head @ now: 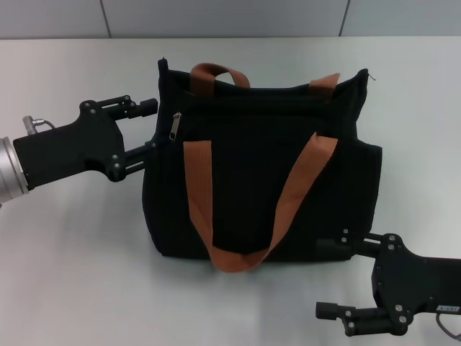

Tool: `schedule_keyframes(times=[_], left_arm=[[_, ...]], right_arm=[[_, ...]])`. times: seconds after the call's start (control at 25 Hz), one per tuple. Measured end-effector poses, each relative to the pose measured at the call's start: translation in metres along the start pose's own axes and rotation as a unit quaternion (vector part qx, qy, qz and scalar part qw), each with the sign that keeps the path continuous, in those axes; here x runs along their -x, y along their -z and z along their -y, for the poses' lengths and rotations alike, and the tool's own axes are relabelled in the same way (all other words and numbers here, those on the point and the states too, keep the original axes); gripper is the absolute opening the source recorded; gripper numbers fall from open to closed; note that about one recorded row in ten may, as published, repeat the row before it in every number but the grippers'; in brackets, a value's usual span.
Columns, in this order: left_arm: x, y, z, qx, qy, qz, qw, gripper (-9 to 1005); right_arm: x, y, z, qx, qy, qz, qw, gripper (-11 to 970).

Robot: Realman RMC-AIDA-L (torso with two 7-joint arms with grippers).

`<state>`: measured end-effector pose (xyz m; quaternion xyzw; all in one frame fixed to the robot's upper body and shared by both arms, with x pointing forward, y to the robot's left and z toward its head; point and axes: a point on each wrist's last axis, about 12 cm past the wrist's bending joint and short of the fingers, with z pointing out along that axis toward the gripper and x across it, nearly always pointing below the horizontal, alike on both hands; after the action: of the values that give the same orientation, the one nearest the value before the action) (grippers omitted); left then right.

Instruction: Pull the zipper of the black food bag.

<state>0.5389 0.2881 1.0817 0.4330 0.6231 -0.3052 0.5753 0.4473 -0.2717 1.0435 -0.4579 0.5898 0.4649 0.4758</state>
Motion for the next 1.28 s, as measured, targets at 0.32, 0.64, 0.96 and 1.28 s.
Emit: schedule_keyframes(times=[0.32, 0.64, 0.96, 1.28], left_arm=[[-0.001, -0.001, 0.002, 0.005, 0.003, 0.006, 1.0, 537], [-0.002, 0.003, 0.005, 0.011, 0.009, 0.018, 1.0, 214], [0.0, 0.009, 0.014, 0.013, 0.008, 0.055, 0.998, 24], [-0.001, 0.008, 0.017, 0.012, 0.012, 0.061, 0.998, 26]], right_arm=[[0.001, 0.0, 0.0, 0.001, 0.0, 0.004, 1.0, 813], [0.007, -0.001, -0.001, 0.005, 0.003, 0.035, 0.999, 812], [0.055, -0.006, 0.022, 0.026, -0.131, 0.173, 0.976, 812], [0.093, -0.021, 0.056, 0.068, -0.227, 0.148, 0.96, 813]])
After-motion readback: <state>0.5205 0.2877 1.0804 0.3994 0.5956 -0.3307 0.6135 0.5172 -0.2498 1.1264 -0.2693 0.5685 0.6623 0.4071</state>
